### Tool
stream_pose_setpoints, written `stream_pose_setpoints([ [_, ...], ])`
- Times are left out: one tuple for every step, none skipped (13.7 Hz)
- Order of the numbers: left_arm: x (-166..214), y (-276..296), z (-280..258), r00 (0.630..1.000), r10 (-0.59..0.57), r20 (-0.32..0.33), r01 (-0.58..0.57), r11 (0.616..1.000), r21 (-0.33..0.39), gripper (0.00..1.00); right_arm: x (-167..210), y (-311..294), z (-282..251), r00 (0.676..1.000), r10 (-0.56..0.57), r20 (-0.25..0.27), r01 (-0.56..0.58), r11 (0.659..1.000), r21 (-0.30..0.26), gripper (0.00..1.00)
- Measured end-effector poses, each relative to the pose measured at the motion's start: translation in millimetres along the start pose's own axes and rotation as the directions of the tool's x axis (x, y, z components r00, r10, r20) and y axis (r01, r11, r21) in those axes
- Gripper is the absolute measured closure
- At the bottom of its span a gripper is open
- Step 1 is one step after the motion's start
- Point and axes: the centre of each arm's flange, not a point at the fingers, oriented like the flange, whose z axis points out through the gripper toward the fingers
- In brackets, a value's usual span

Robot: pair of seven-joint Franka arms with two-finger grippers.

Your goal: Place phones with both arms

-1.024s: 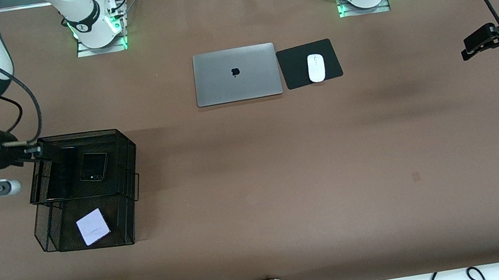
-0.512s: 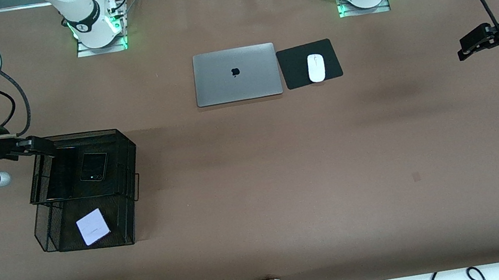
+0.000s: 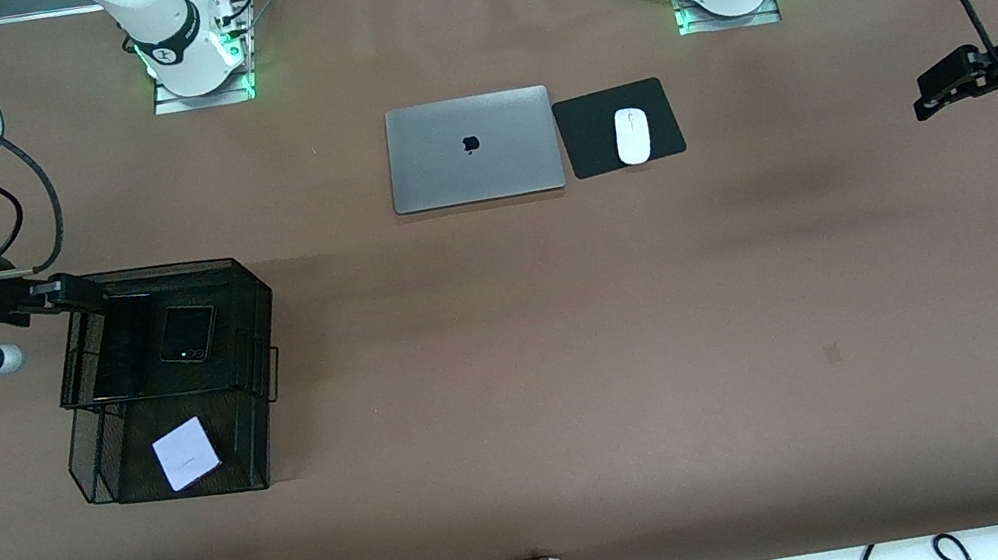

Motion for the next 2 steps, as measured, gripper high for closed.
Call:
stream_pose_setpoints([
  [-0.1,-0.6,-0.2,1.000,0.000,0.000,0.000,1.000,0.000,0.00,-0.2,-0.3,-1.1,1.000,0.000,-0.002,0.000,1.000,0.000,0.00],
  [-0.1,-0.4,-0.3,1.000,0.000,-0.001,0.000,1.000,0.000,0.00,-0.2,-0.5,-1.7,1.000,-0.001,-0.003,0.001,1.000,0.000,0.00],
])
